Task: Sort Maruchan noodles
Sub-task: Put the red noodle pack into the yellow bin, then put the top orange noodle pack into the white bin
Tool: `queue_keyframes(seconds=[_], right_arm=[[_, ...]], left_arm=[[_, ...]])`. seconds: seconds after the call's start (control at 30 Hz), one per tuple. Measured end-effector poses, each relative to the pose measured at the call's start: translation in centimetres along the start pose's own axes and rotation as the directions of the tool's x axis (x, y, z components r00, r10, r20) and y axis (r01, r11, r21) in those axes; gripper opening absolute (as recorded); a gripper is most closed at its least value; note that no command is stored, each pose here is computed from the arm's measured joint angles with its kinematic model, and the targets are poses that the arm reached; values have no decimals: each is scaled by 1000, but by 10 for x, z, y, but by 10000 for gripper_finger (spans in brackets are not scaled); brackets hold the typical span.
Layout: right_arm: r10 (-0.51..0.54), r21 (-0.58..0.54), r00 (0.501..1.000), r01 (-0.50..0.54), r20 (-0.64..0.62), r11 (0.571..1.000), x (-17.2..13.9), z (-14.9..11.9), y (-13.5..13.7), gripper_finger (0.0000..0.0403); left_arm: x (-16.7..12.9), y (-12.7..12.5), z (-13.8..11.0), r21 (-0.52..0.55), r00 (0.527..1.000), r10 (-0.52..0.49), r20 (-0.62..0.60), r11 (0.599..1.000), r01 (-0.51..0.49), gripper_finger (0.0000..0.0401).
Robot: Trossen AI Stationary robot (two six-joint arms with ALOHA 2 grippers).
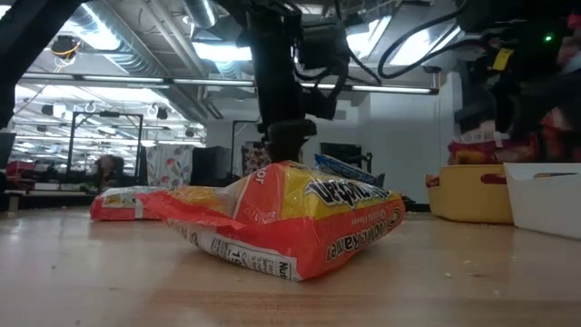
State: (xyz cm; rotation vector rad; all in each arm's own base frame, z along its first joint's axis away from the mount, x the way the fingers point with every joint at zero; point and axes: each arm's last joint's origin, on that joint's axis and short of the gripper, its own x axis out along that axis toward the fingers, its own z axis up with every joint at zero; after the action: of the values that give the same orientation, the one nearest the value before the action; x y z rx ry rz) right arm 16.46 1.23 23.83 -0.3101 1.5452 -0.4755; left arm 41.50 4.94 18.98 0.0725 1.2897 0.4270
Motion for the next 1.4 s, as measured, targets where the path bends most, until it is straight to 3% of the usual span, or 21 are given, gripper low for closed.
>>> queue_keyframes(seconds=[0.2,0.4,0.5,0.57,0.67,0.77,0.93,1.07,1.23,1.4], right_arm=[[64,-7,998,-64,-2,998,-4,2,0,188],[77,35,993,-80,88,996,-27,10,-10,236],[109,89,984,-123,143,988,-39,15,-14,258],[191,122,959,-219,208,968,-43,22,-12,269],[300,118,901,-350,312,929,-48,33,-6,279],[333,64,843,-394,422,917,-51,44,4,280],[340,1,751,-413,566,911,-55,61,21,280],[344,-16,717,-422,606,907,-54,70,32,280],[366,-36,723,-428,586,903,-45,79,44,281],[358,-49,749,-401,558,915,-36,87,51,280]], left_arm=[[-22,7,-1,-12,999,-15,35,1000,15,159],[-73,16,-8,-52,993,-27,113,998,34,159],[-106,16,-20,-67,986,-103,133,991,113,159],[-130,11,-31,-37,975,-176,138,982,183,159],[-158,-7,-56,18,966,-213,144,977,213,159],[-174,-27,-84,64,958,-239,158,971,232,159],[-165,-43,-130,-59,982,-114,150,991,124,160],[-135,-41,-161,-175,994,-71,78,981,84,172],[-96,-35,-184,-217,999,-45,6,975,45,199],[-67,-13,-198,-305,992,106,-70,944,-123,217]])
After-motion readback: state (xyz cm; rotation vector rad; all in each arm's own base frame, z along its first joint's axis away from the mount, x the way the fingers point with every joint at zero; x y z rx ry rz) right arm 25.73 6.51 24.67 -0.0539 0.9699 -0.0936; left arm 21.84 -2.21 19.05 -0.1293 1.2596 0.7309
